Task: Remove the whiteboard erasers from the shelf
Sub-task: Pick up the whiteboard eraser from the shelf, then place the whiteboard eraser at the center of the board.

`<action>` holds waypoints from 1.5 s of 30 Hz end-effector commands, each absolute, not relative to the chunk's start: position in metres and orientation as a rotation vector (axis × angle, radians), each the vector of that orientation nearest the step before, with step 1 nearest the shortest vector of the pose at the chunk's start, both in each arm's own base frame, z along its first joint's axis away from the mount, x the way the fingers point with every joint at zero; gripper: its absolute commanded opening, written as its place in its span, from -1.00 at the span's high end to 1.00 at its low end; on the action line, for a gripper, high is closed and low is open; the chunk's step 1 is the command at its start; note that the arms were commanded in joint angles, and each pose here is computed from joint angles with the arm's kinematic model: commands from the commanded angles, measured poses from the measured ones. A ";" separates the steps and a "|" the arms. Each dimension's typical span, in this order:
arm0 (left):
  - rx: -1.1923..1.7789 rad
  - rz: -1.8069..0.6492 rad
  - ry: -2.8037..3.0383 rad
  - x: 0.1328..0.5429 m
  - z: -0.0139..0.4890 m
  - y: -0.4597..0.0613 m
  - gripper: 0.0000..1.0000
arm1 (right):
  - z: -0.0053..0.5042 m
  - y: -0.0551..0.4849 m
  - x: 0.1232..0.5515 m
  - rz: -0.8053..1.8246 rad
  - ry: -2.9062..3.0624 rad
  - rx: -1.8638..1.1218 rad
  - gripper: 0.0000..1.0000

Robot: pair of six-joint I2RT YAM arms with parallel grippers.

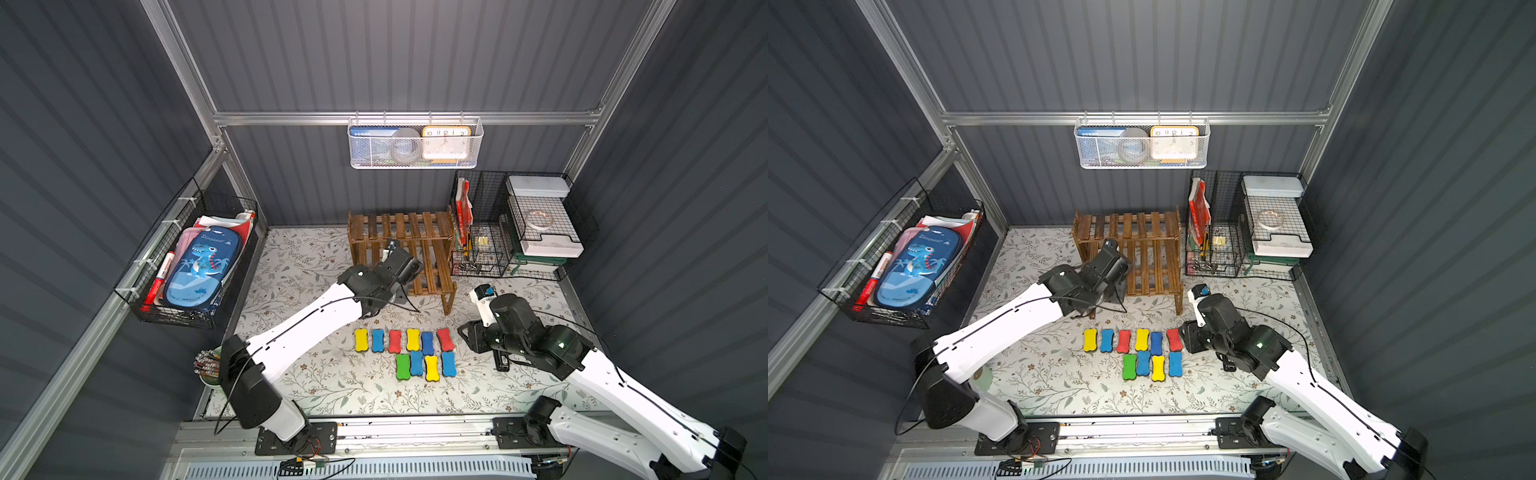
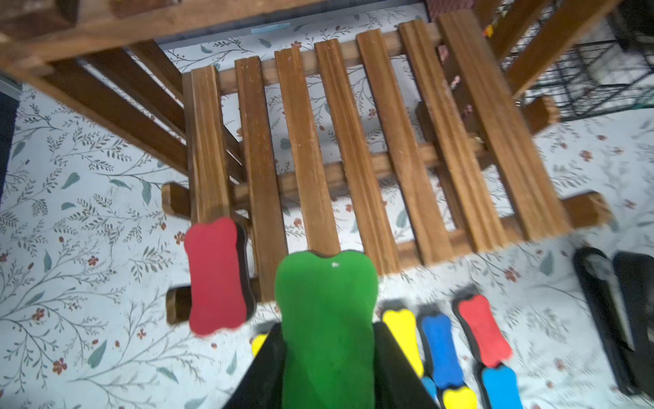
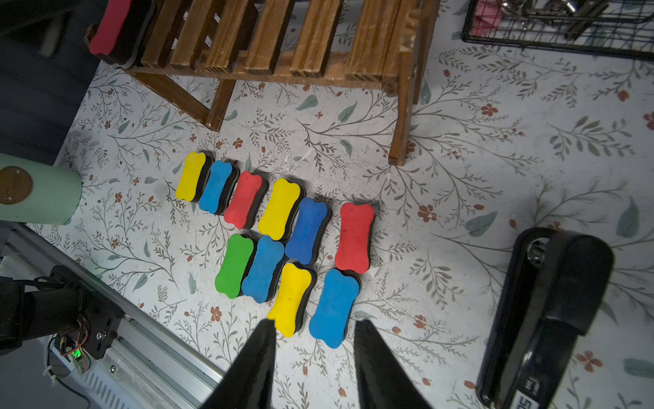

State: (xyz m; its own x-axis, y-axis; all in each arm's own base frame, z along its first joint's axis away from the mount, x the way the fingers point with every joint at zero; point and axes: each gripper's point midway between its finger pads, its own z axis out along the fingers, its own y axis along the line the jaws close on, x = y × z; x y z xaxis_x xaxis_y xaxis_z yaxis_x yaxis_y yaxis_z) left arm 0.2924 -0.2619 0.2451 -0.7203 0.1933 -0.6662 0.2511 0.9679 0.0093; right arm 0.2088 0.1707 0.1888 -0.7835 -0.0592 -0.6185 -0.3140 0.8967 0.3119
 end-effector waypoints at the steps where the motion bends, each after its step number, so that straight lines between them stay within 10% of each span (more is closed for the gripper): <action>1: 0.241 -0.066 2.564 0.245 0.219 -0.231 0.26 | 0.190 0.168 0.208 0.532 2.422 -0.280 0.17; 14: 0.249 -0.077 2.940 0.153 0.103 -0.230 0.30 | 0.194 0.167 0.207 0.562 2.395 -0.274 0.17; 45: 0.350 0.154 3.010 0.151 0.022 -0.233 0.20 | 0.195 0.158 0.214 0.540 2.399 -0.223 0.17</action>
